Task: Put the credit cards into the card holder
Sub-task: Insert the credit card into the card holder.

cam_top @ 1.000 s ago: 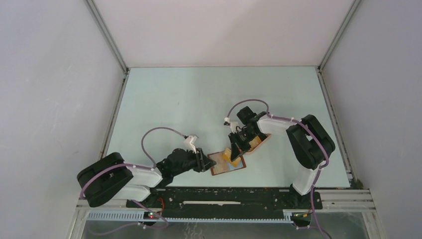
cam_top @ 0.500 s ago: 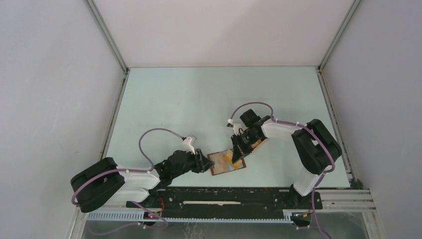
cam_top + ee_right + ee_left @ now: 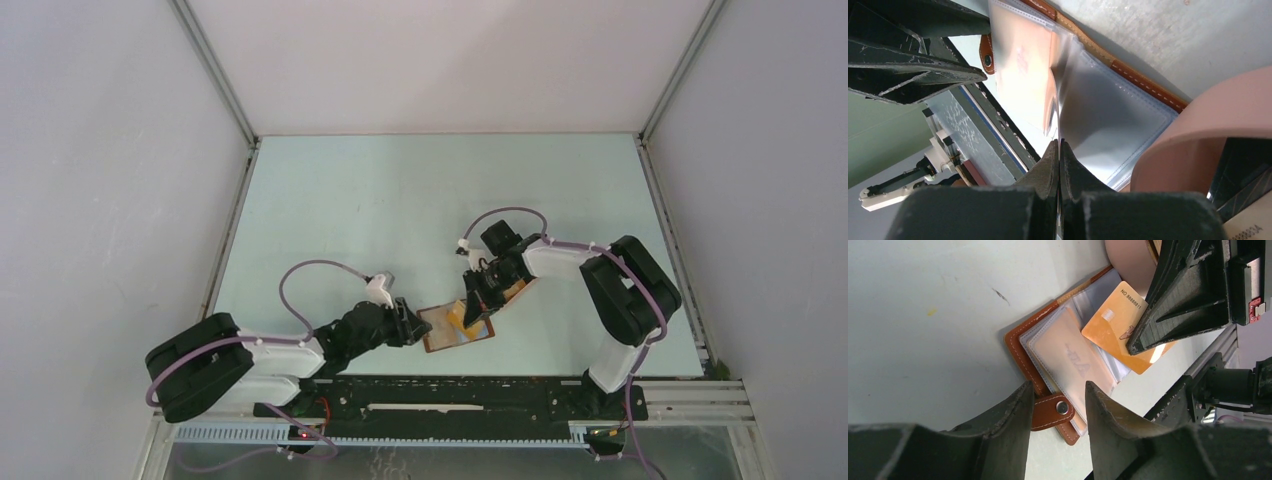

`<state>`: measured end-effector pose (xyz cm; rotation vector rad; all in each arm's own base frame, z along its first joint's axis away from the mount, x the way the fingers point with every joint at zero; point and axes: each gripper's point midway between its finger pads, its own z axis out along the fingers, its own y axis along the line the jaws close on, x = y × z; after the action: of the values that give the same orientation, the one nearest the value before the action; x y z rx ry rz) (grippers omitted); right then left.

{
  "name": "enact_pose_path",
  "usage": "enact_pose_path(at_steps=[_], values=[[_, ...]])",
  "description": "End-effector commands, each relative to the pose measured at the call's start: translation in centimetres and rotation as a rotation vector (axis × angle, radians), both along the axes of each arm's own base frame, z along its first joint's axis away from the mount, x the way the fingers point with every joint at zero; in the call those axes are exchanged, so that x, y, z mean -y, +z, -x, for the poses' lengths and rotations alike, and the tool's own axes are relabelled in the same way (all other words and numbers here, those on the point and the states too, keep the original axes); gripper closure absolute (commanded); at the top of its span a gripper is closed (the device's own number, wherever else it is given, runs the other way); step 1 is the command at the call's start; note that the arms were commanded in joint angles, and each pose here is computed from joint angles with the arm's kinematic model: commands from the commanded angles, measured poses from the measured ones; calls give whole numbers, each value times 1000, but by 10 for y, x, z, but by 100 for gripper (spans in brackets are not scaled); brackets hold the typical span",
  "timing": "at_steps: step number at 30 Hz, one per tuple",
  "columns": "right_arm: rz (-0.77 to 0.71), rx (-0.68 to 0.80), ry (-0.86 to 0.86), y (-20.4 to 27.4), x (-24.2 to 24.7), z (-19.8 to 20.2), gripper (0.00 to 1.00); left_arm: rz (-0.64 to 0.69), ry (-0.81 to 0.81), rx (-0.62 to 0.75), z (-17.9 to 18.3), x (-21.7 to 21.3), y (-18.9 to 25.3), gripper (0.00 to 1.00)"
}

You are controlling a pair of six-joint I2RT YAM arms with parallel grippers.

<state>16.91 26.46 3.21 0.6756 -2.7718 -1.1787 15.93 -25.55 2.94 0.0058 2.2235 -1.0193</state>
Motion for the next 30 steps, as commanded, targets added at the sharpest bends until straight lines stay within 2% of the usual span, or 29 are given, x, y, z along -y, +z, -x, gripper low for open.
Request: enact_pose_path(at_steps=[1, 6, 14, 25, 26, 30], values=[[-1, -25, -9, -5, -5, 1, 100, -27, 39, -30, -5, 2, -3, 53], [-7, -13, -20, -5, -6, -2, 100, -69, 46, -66, -4, 1, -14, 56], [9, 6, -95, -9, -3, -8, 100, -210, 79, -134, -4, -9, -42, 63], [-59, 83, -184, -6, 5, -17, 100, -171, 91, -120, -5, -8, -36, 63], [-63, 88, -186, -5, 6, -18, 99, -174, 89, -120, -5, -8, -36, 63], [-80, 99, -173, -1, 6, -19, 81, -181, 85, -120, -6, -7, -36, 63]])
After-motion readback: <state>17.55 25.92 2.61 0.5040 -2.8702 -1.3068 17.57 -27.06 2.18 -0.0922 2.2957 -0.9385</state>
